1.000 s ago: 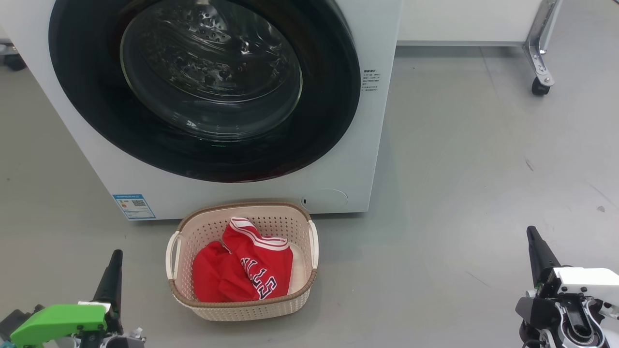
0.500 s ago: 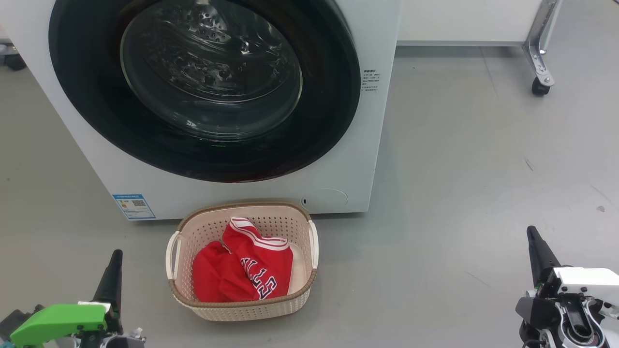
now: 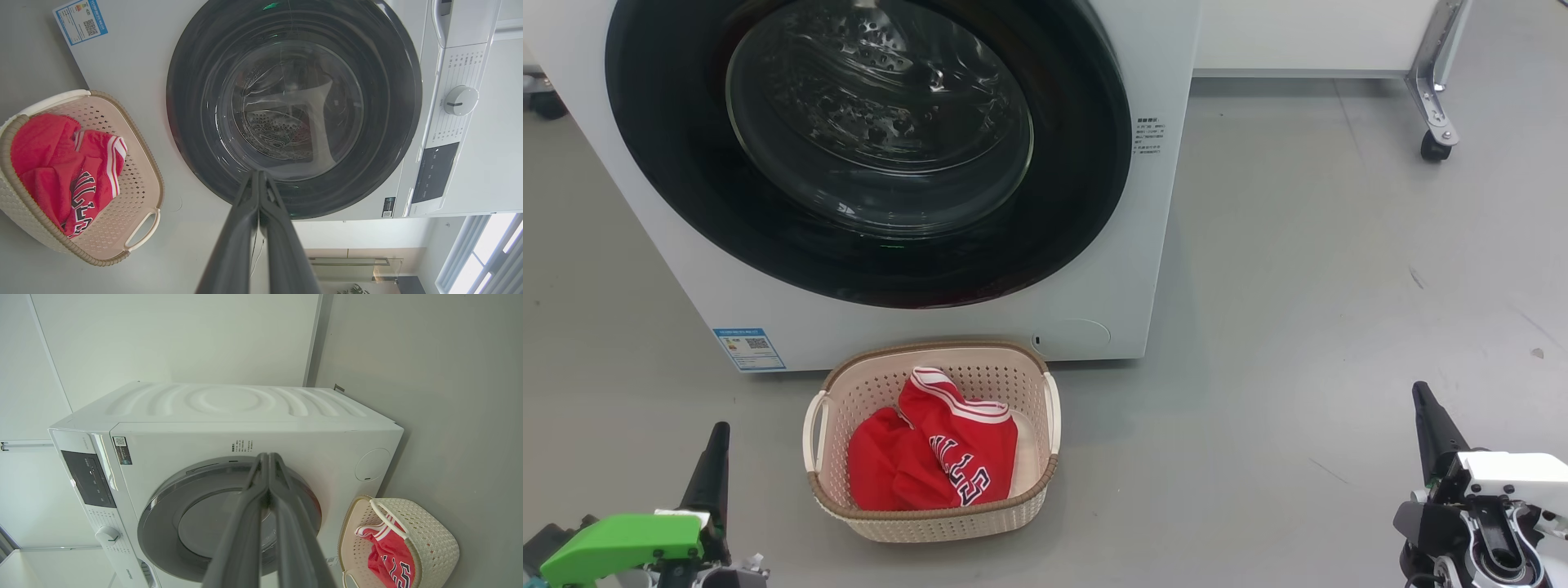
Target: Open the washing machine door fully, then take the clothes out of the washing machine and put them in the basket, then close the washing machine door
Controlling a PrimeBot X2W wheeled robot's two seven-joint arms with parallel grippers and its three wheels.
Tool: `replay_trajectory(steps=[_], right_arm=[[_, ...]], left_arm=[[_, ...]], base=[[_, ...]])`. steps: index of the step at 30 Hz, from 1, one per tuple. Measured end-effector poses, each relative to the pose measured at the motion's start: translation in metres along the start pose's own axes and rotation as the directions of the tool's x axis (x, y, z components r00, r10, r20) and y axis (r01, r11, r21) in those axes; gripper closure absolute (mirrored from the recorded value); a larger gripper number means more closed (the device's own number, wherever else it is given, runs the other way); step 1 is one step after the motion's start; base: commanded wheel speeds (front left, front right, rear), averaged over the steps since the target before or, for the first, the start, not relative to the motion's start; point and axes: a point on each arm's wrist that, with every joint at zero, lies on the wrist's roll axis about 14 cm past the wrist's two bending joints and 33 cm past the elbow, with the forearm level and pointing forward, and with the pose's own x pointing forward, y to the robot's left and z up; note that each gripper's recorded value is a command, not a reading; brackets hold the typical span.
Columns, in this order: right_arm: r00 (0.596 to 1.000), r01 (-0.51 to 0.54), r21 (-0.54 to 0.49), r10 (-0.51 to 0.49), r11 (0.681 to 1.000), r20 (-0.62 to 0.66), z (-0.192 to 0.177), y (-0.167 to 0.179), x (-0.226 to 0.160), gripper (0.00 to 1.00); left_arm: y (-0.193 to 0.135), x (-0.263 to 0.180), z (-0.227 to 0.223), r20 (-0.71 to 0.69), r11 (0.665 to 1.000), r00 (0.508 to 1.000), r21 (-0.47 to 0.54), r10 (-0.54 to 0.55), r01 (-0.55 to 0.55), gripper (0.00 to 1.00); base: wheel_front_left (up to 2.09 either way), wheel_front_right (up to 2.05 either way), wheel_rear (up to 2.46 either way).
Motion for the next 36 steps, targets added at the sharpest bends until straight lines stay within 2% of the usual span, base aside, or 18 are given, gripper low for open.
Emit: replay_trajectory(steps=[36], right_arm=[[1.0,-0.001,0.0,0.001,1.0,0.0,0.0001,0.0002,0.0001,1.0]], left_arm=[[-0.0001,0.0,0.0005,0.002,1.0,1.0,-0.001,0.0,0.0,1.0]], base=[[0.0,0.0,0.0]])
